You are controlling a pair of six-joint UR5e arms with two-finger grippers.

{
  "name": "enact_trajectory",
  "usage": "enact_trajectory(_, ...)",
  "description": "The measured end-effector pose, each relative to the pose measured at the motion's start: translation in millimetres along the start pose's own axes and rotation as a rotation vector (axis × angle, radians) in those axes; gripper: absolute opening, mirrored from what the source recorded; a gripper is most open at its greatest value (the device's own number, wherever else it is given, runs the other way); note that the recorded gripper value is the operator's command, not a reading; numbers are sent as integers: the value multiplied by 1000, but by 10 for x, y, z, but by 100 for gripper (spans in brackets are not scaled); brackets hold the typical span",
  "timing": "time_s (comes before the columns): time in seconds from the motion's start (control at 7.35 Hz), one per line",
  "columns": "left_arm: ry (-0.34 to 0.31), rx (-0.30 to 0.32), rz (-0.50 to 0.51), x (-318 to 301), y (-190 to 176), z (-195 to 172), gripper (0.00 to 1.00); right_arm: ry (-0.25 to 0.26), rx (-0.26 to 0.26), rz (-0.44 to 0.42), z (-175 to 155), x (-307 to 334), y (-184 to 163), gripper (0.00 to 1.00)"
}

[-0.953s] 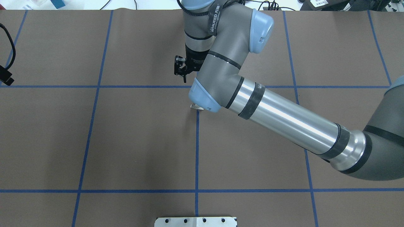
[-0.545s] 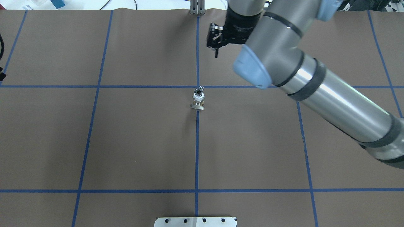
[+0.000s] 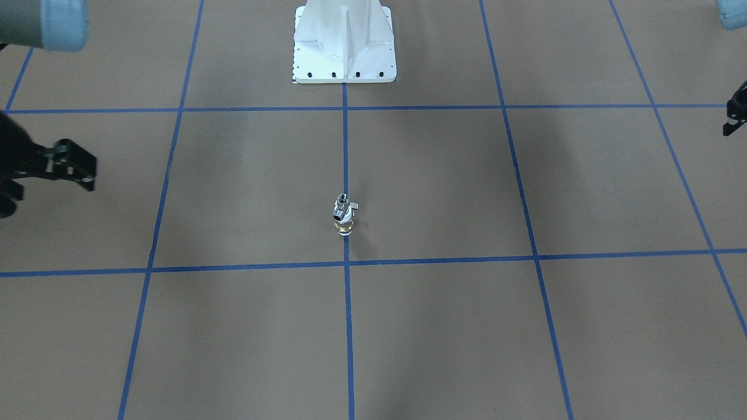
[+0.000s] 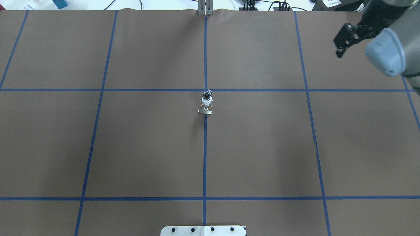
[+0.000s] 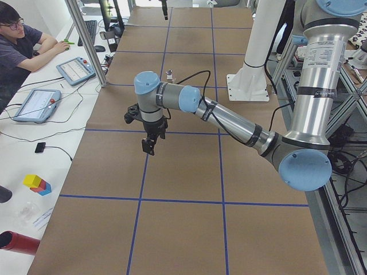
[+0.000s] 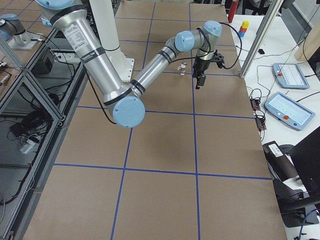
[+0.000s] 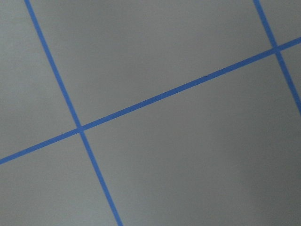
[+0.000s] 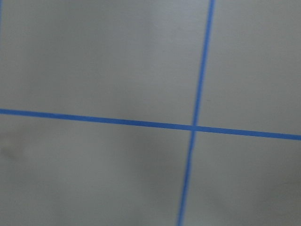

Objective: Assemble PPR valve and pipe with both arms

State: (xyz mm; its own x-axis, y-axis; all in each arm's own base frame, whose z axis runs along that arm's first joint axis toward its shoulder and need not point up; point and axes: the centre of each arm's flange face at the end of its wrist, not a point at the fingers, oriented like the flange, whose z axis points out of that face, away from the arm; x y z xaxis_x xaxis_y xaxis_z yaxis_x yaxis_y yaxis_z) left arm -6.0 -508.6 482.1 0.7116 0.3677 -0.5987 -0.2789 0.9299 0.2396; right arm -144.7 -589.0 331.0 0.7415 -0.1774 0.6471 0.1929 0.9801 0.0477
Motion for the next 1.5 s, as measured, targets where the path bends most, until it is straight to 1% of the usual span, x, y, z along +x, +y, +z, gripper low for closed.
enact_trajectory(0.14,2,-19,-32,-317,166,85,100,12,-35,-35,105,803,24,99)
enact_trajectory(0.27,3,-36,-64,-542,374,220,100,13,-73,-57,260,1498,137,99)
enact_trajectory(0.41,2,-39,-83,-687,549,341,100,6,-98,-61,443,2082,371,99)
enact_trajectory(0.54,4,-42,-96,-758,681,420,100,2,-100,-47,547,2448,575,99)
enact_trajectory(0.82,4,-47,-102,-810,819,510,100,31,-101,-23,617,2697,731,99)
enact_trajectory(0.95,4,-54,-112,-856,861,573,100,42,-107,-10,706,2820,804,99)
enact_trajectory(1.23,9,-77,-151,-953,940,707,100,58,-64,-12,907,3133,1048,99)
enact_trajectory(1.36,10,-81,-161,-982,966,746,100,57,-45,0,940,3261,1140,99)
enact_trajectory(1.5,10,-79,-163,-1027,995,802,100,50,-38,16,959,3341,1210,99)
